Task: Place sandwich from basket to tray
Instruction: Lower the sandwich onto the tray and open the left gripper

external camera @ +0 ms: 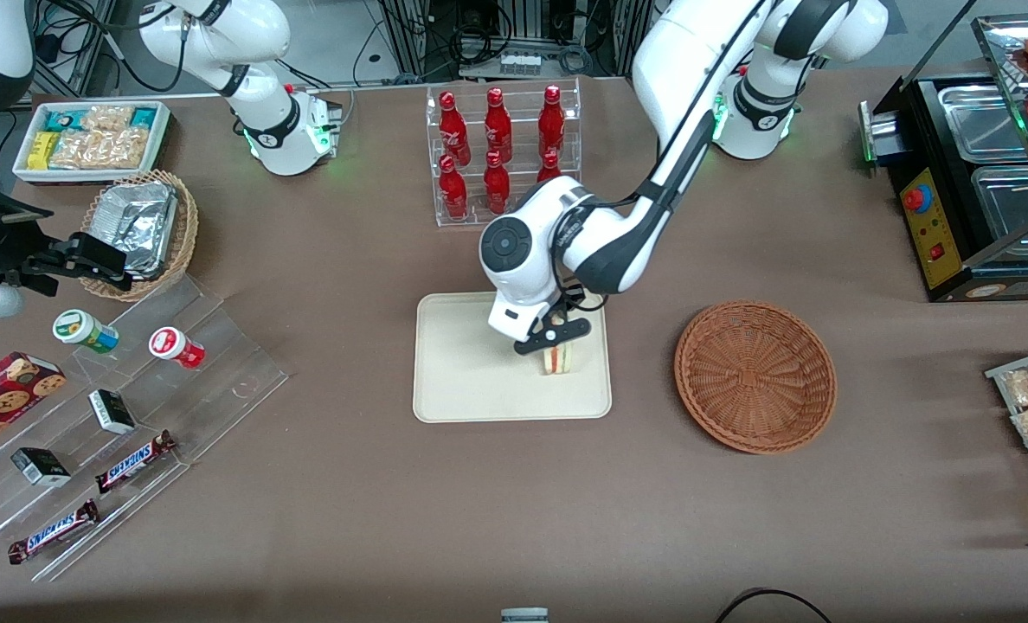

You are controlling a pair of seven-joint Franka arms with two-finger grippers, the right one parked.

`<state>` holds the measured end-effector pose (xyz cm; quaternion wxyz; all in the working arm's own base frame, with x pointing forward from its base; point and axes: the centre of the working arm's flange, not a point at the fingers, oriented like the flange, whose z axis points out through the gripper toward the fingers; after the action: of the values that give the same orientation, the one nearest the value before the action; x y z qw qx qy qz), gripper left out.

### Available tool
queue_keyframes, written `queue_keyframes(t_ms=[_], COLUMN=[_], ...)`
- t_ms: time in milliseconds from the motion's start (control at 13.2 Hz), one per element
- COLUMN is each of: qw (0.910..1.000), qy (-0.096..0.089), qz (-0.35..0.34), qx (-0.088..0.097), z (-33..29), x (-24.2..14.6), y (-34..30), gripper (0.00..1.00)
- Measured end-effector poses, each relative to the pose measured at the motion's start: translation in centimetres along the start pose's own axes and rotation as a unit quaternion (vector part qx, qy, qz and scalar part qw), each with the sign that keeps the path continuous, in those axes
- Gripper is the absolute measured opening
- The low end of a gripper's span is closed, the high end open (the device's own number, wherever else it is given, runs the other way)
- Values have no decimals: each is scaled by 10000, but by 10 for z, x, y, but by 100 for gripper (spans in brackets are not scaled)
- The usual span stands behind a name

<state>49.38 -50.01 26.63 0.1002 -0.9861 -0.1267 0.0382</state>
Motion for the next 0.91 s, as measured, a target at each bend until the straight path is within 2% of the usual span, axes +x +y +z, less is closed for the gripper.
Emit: queue_keyframes(t_ms=[226, 528, 679, 906], qw=[9998, 9998, 9997, 9992], qy=[86, 102, 131, 207], qz=[-101, -104, -124, -251], qx=[-145, -119, -154, -224], z=[10, 19, 15, -24], x=[-8, -14, -11, 3], y=[14, 21, 21, 16], gripper=[18, 14, 30, 62])
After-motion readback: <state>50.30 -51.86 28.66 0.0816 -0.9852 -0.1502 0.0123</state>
